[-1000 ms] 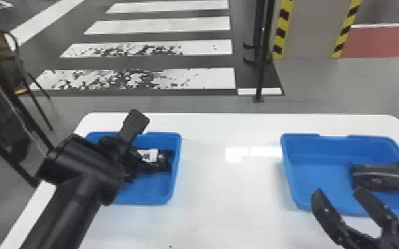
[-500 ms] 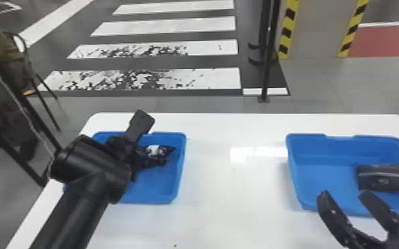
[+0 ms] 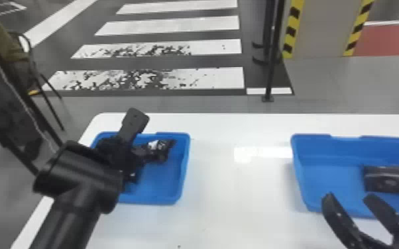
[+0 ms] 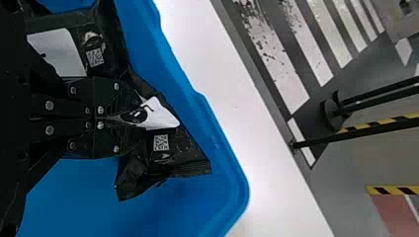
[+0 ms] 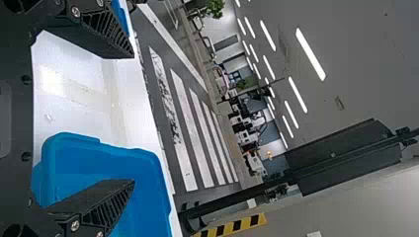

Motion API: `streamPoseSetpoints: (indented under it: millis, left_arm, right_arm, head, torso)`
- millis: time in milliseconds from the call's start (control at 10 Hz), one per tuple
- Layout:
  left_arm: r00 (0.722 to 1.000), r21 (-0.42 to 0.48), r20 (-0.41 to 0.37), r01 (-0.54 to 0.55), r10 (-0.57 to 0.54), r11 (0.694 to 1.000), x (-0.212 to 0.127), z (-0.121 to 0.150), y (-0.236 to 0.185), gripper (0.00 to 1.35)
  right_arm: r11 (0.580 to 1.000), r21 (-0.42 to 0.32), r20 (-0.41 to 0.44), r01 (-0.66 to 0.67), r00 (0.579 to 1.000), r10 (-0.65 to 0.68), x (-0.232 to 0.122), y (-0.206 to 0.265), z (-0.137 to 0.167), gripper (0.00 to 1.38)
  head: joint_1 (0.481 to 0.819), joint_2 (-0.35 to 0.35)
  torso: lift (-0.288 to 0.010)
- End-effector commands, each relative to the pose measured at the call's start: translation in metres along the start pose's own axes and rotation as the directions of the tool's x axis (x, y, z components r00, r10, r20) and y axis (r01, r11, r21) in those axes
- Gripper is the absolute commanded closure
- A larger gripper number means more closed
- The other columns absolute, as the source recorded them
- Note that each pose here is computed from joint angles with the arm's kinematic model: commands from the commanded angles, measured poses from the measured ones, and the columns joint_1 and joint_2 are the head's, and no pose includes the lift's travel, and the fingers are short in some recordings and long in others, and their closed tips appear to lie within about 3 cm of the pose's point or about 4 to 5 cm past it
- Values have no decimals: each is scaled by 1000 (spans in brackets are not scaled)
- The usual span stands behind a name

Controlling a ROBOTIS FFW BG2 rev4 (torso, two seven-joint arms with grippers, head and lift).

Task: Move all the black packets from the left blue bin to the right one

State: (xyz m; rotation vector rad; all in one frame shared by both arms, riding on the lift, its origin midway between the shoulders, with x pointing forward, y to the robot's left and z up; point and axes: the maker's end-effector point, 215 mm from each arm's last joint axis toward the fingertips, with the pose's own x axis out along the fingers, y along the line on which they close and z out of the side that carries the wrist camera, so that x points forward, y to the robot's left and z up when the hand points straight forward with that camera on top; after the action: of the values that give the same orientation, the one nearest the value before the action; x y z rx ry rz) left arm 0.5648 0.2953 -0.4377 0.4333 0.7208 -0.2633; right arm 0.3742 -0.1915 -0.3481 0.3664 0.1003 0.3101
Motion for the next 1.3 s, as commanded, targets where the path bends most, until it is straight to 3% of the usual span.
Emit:
streamPoseSetpoints:
  millis: [0,200,400,700,1200]
  left_arm:
    - [996,-26,93,15,-12,1000,-28,21,-7,1204]
    - [976,-48,206,86,-74,995,-62,39,-38,1204]
    - [934,-31,313,191,-172,981,-90,60,-90,1204]
    - [875,21,358,341,-325,940,-99,83,-168,1204]
    - [765,87,424,499,-485,862,-122,117,-254,1204]
  right_arm:
    - [1000,-1,5,-8,1000,8,1,2,2,127]
    - [998,-8,16,-59,998,59,8,10,8,127]
    - [989,-19,32,-149,988,150,25,24,16,127]
    - [962,47,31,-270,963,269,46,68,15,128]
    - [930,109,36,-352,936,350,64,102,10,124]
  head:
    - [695,124]
    - [695,111]
    - [695,77]
    - [695,12]
    - [695,-49]
  torso:
    - [-140]
    - [-140]
    - [-140]
    - [-140]
    - [-140]
